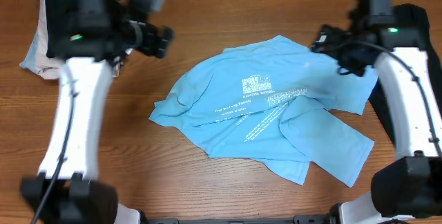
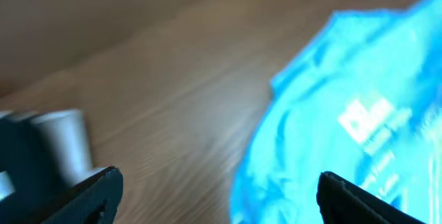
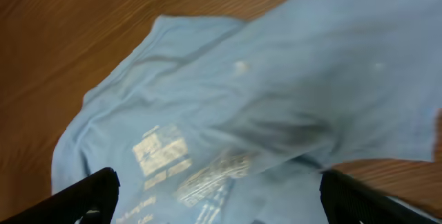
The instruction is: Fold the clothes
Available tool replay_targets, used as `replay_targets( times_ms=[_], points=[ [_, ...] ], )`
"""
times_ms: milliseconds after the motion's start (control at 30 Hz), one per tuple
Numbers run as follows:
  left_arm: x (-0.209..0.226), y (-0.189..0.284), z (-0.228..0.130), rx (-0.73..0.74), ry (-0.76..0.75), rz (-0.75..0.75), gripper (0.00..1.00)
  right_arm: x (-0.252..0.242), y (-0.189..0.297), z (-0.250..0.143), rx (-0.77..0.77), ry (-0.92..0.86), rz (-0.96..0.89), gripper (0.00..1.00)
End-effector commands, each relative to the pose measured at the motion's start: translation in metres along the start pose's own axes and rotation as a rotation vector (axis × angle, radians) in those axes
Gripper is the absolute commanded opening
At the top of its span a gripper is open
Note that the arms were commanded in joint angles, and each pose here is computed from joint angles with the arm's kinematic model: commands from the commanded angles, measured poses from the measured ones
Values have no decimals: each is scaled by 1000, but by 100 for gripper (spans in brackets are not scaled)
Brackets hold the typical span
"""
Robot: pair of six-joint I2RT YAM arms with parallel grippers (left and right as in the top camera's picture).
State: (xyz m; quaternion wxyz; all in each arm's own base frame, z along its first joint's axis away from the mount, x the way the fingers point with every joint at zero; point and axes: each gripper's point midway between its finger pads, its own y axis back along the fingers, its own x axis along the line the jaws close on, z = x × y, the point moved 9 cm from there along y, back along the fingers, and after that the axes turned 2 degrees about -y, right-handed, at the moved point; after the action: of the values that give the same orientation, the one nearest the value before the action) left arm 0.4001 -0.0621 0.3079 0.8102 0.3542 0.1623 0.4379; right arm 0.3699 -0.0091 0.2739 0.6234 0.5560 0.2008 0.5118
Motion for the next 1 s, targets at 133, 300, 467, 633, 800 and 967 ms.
replay_targets(
  times_ms=[133,300,467,633,800,967],
  points=[
    [-69,-109,-6,106,-254,-205,92,-15,20,6,-31,26,12,97],
    [-112,-155,-15,158,-338,-249,92,-17,15,6,-16,23,-1,98],
    [-150,-186,-30,231,-499,-237,94,-18,6,6,11,17,-12,98],
    [-164,-205,-45,288,-541,-235,94,-20,4,6,14,39,-25,98],
    [-160,-220,-61,352,-535,-226,95,-20,4,6,15,38,-29,98],
    [-151,-229,-74,399,-463,-212,97,-20,4,6,15,38,-29,98]
  ],
)
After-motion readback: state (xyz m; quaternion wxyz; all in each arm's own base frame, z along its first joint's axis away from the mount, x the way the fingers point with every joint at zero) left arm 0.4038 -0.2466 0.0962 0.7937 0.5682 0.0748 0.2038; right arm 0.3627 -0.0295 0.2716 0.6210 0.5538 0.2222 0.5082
